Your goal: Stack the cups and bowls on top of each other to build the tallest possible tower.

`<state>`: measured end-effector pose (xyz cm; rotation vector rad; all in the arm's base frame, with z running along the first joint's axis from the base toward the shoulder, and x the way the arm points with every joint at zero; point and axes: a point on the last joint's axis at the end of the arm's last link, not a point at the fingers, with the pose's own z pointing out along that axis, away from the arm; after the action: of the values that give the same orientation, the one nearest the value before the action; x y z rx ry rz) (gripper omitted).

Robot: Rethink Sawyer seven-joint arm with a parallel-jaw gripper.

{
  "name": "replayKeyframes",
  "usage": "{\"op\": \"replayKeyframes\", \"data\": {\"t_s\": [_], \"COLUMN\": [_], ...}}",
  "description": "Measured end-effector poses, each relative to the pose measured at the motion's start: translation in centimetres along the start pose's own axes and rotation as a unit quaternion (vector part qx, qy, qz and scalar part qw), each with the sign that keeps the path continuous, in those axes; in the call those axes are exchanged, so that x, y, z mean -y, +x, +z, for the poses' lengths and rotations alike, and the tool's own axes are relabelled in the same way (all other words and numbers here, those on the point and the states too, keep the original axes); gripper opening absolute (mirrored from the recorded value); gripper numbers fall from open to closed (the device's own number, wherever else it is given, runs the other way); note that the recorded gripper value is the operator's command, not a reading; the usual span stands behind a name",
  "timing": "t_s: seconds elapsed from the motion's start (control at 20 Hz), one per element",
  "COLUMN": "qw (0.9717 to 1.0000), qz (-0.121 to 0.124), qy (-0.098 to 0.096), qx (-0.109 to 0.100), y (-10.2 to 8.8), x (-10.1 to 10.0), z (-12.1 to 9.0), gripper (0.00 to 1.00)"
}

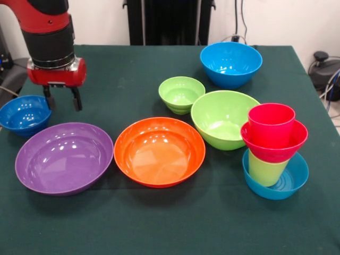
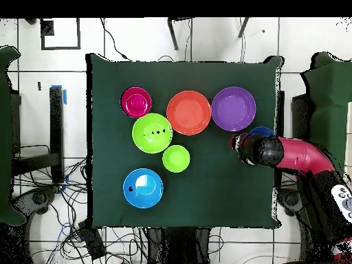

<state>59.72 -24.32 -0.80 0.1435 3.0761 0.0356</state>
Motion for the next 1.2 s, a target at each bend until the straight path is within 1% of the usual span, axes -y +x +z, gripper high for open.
{"op": "replayKeyframes", "data": {"t_s": [0.3,0.5,0.75,1.0,1.15,1.2], "qw": [1.0000,0.9999,0.9999,0.9999,1.0000,1.0000], "qz": [-0.004,-0.011,-0.014,-0.010,0.000,0.008], "qy": [-0.006,-0.011,-0.010,-0.007,-0.006,-0.005], "qx": [0.000,-0.002,-0.003,-0.002,0.000,0.000], "y": [0.0,0.0,0.1,0.3,0.6,0.9], "x": [-0.6,-1.6,-1.7,-1.0,0.3,1.3], "z": [-0.1,-0.7,-1.3,-1.7,-2.0,-2.0], "gripper": [1.00,1.00,1.00,1.00,1.00,1.00]}}
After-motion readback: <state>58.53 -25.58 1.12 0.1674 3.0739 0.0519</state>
